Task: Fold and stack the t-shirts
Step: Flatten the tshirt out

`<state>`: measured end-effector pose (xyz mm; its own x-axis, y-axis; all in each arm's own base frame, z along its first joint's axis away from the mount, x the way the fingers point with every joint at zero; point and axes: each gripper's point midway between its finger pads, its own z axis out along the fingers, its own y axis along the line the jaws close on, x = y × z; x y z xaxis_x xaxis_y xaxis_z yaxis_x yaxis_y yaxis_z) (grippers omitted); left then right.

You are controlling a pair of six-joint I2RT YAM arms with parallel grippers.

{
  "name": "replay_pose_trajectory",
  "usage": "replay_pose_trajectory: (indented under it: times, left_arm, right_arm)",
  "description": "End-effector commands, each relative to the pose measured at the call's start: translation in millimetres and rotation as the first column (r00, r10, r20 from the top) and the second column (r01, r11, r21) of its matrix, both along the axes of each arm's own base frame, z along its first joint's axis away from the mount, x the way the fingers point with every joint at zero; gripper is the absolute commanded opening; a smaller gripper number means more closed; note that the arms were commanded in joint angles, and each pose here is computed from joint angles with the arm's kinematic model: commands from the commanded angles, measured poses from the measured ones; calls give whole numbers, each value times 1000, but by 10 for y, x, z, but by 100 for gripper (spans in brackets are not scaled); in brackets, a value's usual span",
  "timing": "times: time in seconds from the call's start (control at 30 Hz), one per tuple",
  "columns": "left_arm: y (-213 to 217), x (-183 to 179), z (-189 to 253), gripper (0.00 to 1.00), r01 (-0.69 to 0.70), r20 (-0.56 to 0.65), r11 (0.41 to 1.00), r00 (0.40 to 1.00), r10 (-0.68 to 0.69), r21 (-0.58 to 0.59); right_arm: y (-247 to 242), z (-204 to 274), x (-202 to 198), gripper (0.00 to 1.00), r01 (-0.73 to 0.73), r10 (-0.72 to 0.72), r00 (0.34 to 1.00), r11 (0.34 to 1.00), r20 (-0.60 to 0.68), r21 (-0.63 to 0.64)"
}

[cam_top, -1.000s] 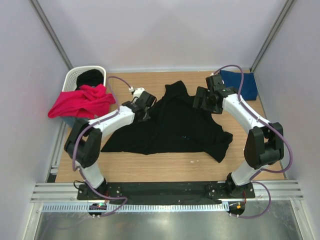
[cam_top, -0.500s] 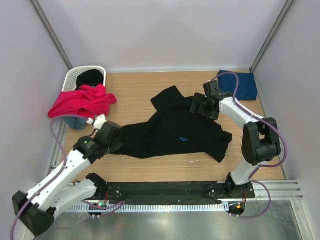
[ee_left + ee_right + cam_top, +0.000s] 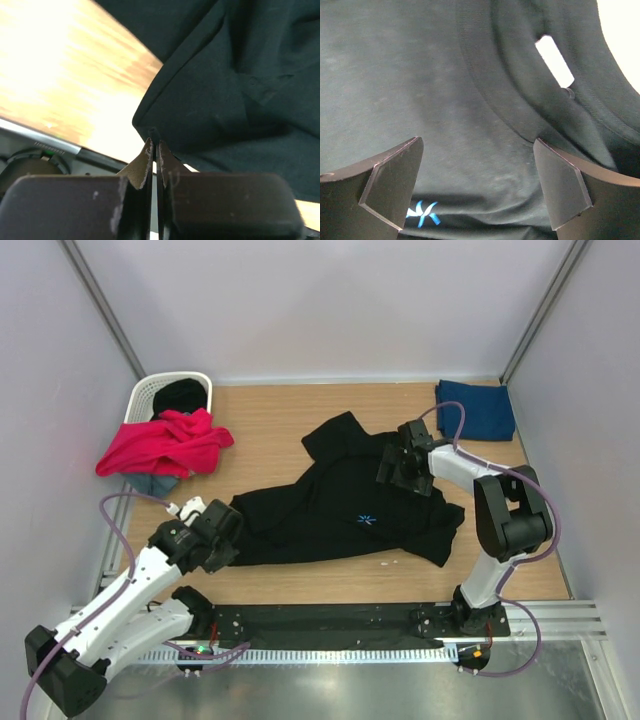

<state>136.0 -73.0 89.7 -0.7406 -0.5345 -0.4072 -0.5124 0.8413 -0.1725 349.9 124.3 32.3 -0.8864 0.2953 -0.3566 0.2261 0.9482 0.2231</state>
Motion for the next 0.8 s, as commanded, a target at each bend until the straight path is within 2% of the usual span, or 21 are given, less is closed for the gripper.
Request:
replay_pose_trajectory:
  times: [0.0, 0.13, 0.37, 0.5, 0.6, 0.77]
  left_arm:
    - [119, -64, 114, 0, -51, -10, 998, 999, 52, 39]
    - [196, -3, 291, 0, -87, 57, 995, 995, 84, 47]
    - [468, 21, 545, 0, -189, 174, 978, 970, 171, 91]
    - [376, 150, 614, 0, -170, 220, 984, 963, 154, 55]
    - [199, 301, 630, 0, -89, 247, 996, 966, 80, 27]
    - [106, 337, 531, 0, -25, 201, 998, 979, 14, 54]
  right_arm:
    - [-195, -121, 32, 99, 90, -88, 996, 992, 19, -90]
    - [-328, -233, -33, 99, 161, -162, 987, 979, 2, -123]
    - [-867, -371, -149, 100, 337, -342, 940, 927, -6, -165]
    - [-1251, -315, -206, 99, 445, -448, 894, 882, 18, -158]
    - [-1392, -190, -219, 100, 493, -489, 870, 855, 67, -162]
    - [-1638, -84, -380, 100, 586, -579, 810, 795, 88, -159]
